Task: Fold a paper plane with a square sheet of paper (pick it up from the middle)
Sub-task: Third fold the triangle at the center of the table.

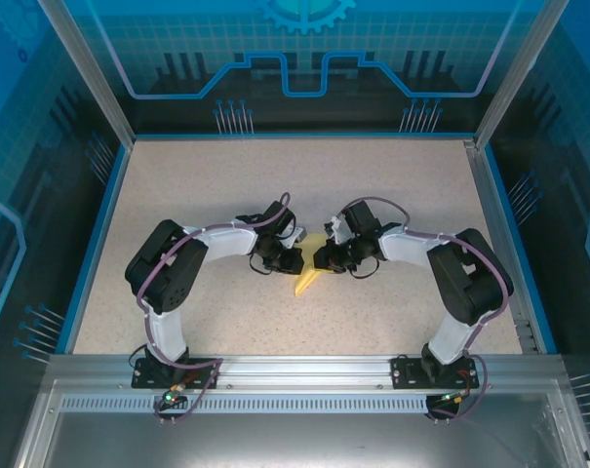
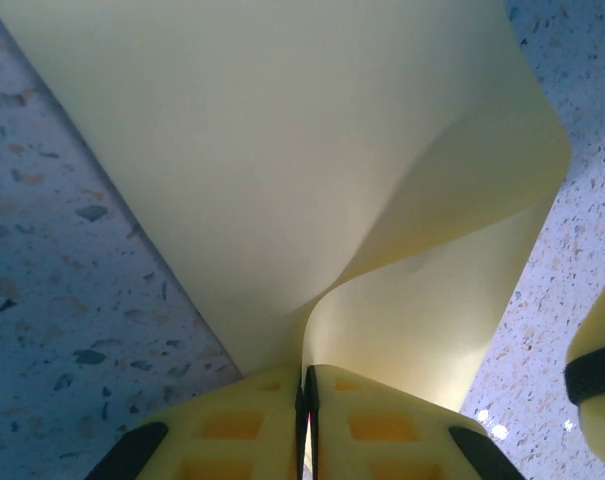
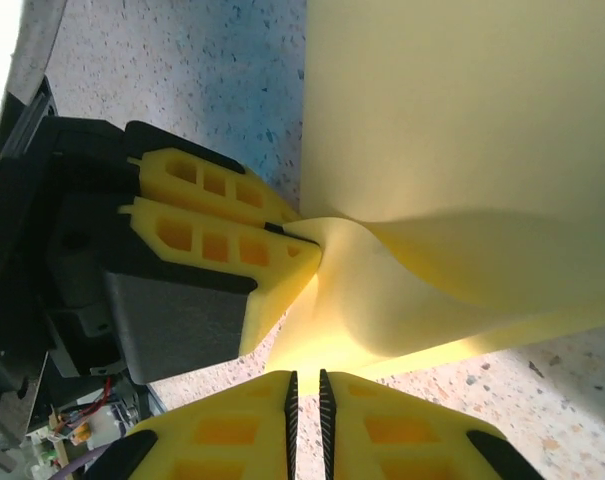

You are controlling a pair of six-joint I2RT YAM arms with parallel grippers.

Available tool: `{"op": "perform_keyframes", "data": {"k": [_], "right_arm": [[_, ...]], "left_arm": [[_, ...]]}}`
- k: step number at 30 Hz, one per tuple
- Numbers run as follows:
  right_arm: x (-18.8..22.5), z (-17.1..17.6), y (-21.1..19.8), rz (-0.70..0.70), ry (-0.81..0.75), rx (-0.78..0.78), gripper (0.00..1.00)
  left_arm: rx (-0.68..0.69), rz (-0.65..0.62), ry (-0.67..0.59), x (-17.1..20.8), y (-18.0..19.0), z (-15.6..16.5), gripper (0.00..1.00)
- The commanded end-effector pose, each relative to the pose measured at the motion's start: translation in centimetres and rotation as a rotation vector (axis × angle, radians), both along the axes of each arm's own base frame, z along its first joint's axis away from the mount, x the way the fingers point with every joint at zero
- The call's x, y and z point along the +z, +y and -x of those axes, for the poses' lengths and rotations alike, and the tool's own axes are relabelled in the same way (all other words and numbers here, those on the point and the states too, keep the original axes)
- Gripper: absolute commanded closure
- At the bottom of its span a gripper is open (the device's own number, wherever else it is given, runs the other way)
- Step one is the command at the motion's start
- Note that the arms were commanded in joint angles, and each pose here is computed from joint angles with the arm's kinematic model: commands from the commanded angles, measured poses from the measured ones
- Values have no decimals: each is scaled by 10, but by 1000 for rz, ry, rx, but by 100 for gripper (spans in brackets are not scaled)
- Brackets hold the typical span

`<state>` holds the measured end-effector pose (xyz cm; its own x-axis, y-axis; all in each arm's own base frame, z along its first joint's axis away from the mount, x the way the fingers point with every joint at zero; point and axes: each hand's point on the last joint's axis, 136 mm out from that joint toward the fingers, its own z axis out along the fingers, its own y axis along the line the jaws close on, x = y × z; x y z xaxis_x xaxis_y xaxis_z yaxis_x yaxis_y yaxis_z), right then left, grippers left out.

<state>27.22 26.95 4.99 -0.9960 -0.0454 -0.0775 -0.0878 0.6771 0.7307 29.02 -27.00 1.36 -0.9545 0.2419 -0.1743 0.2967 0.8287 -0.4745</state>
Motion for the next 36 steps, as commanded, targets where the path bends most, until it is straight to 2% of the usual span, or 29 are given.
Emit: {"op": "perform_keyframes", "data": {"k": [1, 20, 29, 32, 36], "right_arm": [[2, -2, 12, -55, -3, 13, 84], [-38, -1, 0, 29, 52, 0, 83], [-53, 3, -15, 137, 80, -36, 81], [-49, 2, -12, 118, 75, -30, 81], [-23, -6, -2, 31, 26, -21, 80]], "left_arm": [[-6, -32, 26, -12, 7, 6, 88], [-4, -45, 22, -11, 10, 6, 88], [-6, -63, 16, -13, 12, 4, 88], [-7, -66, 22, -15, 13, 6, 88], [-7, -65, 21, -15, 13, 6, 88]]}}
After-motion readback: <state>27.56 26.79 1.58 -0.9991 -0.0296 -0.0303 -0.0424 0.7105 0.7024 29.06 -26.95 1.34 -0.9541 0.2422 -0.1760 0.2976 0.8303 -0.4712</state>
